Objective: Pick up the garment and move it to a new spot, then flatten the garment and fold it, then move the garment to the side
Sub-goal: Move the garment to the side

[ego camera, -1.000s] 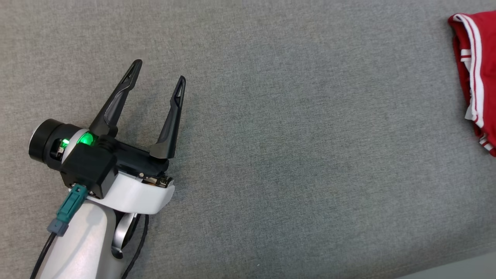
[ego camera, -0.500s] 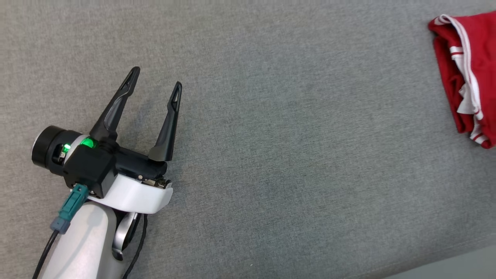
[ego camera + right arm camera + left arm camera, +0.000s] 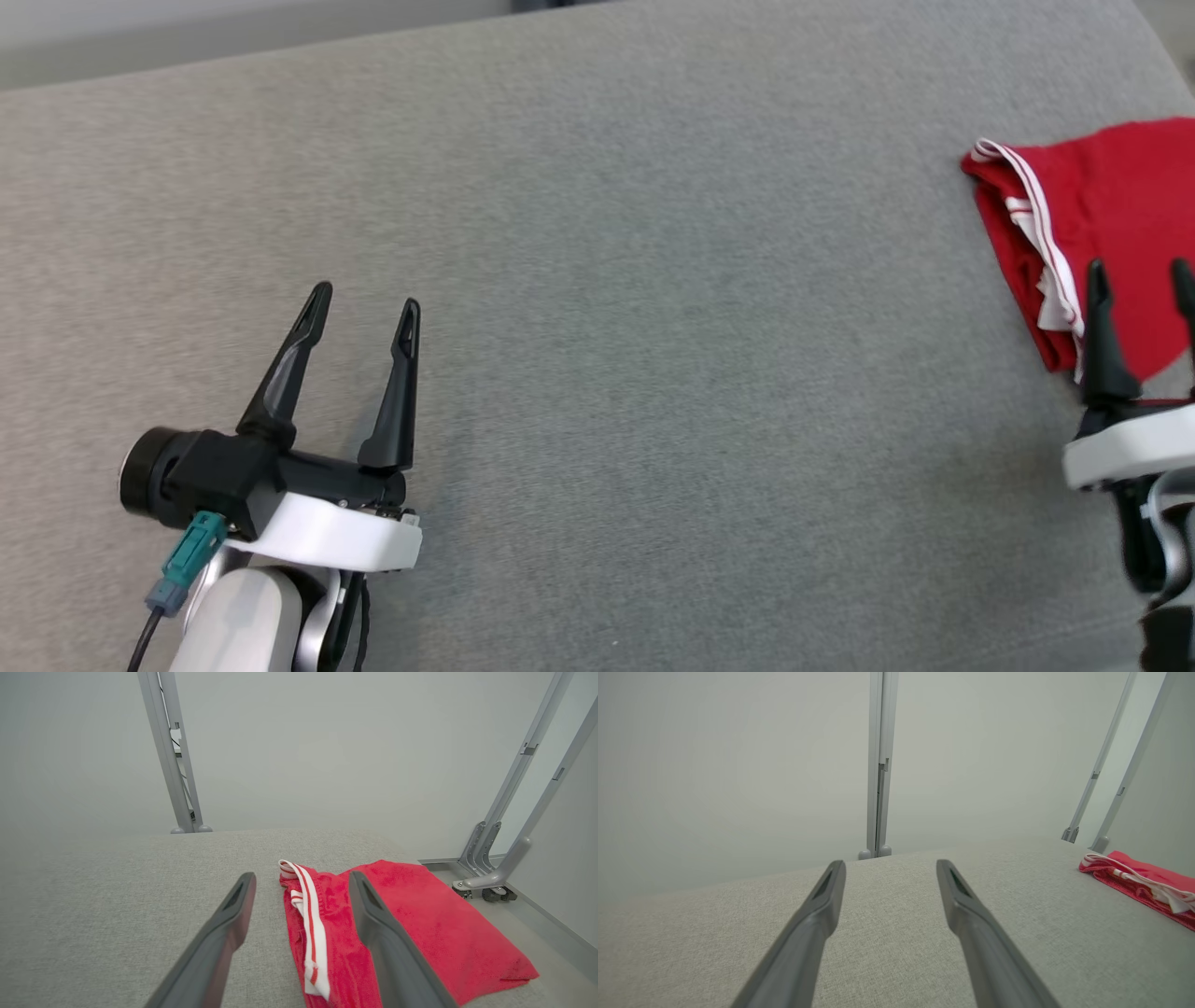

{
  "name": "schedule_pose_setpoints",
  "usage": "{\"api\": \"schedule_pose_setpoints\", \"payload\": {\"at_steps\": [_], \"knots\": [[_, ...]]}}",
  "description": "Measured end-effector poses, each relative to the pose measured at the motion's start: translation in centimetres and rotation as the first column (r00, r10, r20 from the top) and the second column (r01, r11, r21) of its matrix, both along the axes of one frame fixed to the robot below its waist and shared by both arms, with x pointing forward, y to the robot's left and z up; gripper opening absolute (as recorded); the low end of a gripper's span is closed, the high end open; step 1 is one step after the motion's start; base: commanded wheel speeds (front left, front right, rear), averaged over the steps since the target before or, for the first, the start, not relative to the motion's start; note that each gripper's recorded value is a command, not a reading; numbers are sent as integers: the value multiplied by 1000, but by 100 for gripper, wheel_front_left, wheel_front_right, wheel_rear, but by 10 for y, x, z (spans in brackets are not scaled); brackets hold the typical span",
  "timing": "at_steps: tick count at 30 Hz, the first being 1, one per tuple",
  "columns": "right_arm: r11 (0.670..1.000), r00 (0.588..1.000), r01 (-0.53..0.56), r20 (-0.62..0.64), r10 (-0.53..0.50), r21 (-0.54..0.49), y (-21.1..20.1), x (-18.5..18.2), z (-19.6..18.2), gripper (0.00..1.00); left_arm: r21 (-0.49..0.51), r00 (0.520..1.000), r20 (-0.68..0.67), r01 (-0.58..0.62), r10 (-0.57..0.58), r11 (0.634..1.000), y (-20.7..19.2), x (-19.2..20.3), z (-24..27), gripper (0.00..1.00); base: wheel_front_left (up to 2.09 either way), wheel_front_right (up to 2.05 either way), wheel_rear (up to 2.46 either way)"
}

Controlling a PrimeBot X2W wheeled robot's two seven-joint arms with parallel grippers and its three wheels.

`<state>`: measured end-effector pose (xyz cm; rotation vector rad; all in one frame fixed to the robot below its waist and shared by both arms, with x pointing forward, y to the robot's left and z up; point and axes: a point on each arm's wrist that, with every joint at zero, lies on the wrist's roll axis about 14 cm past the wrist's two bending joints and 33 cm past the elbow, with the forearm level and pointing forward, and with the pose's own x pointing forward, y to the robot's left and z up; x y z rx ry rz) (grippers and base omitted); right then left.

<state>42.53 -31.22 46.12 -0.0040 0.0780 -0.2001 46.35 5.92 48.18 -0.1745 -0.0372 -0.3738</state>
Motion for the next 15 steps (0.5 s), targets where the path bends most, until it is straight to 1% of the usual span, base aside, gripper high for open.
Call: {"api": "schedule_pose_setpoints", "payload": {"at_steps": [4,8,15], "knots": [[996,995,-87,59,84,38,40,4,11,100,7,998,-4,-69,69,998,22,-11,3,100,0,0,0],[985,985,-158,75,153,67,72,0,11,100,10,987,-9,-159,159,987,50,-23,6,100,0,0,0],[958,960,-265,124,252,109,121,-5,26,100,31,938,-37,-343,343,939,109,-53,4,100,0,0,0]]}}
